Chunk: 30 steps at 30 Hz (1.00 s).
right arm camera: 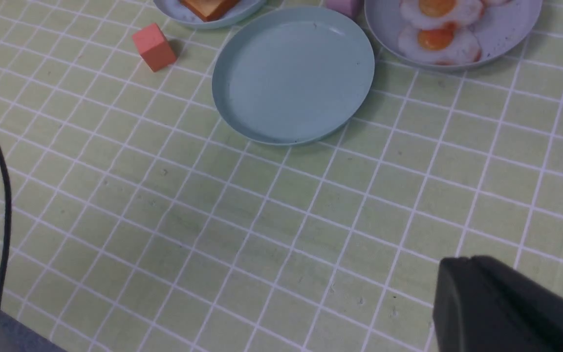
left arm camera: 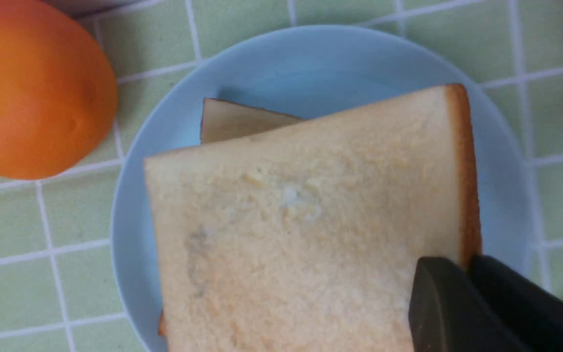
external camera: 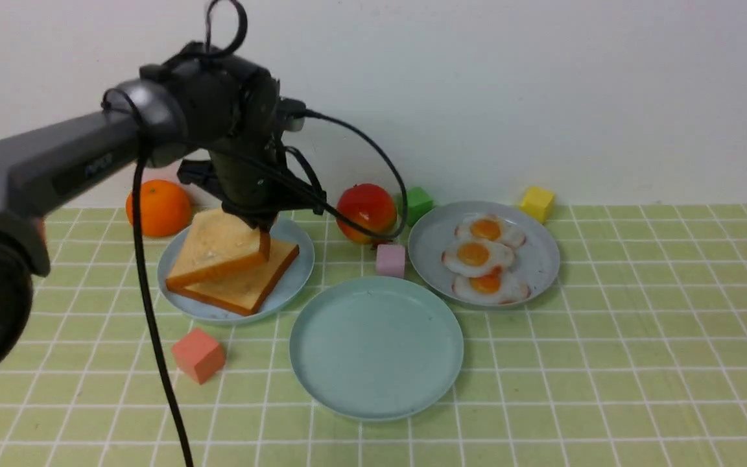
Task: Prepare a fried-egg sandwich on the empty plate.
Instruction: Use the left arm to put a slice of bread into the empty plate in the middle
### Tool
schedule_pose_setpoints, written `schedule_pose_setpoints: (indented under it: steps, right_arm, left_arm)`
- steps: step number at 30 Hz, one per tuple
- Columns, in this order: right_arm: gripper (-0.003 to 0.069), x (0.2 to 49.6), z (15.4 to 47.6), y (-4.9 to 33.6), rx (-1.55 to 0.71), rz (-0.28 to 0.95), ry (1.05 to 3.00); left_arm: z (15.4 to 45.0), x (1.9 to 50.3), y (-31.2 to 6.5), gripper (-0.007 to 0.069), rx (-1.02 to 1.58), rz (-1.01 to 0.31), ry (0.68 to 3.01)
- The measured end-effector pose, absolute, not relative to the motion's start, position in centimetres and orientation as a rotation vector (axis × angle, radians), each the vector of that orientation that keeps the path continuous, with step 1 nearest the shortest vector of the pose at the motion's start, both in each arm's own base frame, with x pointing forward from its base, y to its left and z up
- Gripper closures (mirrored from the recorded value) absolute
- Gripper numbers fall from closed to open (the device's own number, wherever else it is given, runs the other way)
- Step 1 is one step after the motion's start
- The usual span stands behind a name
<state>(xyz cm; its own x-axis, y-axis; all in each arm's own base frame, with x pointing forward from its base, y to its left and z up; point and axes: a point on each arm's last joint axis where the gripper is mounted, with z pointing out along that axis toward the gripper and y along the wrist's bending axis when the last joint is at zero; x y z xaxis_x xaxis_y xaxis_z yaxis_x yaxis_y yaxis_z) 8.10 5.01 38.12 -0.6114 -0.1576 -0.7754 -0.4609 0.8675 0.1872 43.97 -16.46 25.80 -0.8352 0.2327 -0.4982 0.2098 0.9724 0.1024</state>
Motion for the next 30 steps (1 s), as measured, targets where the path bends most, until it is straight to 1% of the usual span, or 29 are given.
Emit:
schedule_pose_setpoints:
  steps: [1, 2, 4, 7, 11, 15, 17, 24, 27, 30]
  right_arm:
    - [0.0631, 8.0, 38.2, 5.0, -0.445, 0.473, 2.213]
    - [0.0631, 7.8, 38.2, 4.9, -0.445, 0.471, 2.204]
    - [0.063, 7.4, 38.4, 4.7, -0.445, 0.457, 2.187]
    - [0.0629, 6.6, 38.6, 4.3, -0.447, 0.434, 2.158]
    - [0.0625, 5.3, 38.8, 3.7, -0.45, 0.413, 2.123]
    - [0.0622, 4.6, 38.9, 3.5, -0.45, 0.412, 2.099]
    - [0.062, 4.2, 38.9, 3.4, -0.451, 0.417, 2.088]
    - [0.0613, 3.9, 38.7, 3.4, -0.461, 0.417, 2.111]
    - [0.061, 3.9, 38.7, 3.4, -0.462, 0.417, 2.114]
    - [0.061, 3.9, 38.7, 3.4, -0.462, 0.42, 2.114]
  left_arm:
    - [26.5, 43.4, -16.9, 0.0599, 0.343, 0.047, 2.582]
    - [28.1, 42.1, -17.8, 0.0599, 0.393, 0.024, 2.557]
    - [29.2, 40.1, -19.6, 0.0599, 0.497, -0.003, 2.528]
    - [29.6, 36.9, -22.4, 0.0599, 0.649, -0.026, 2.507]
    - [28.1, 34.0, -25.8, 0.0599, 0.806, -0.058, 2.485]
    - [26.5, 33.5, -27.3, 0.0599, 0.863, -0.074, 2.467]
    - [25.0, 33.5, -28.3, 0.0599, 0.893, -0.077, 2.467]
    - [22.3, 34.1, -28.9, 0.0599, 0.917, -0.058, 2.504]
    - [21.7, 34.1, -29.0, 0.0596, 0.921, -0.055, 2.523]
    - [21.5, 34.1, -29.0, 0.057, 0.923, -0.056, 2.536]
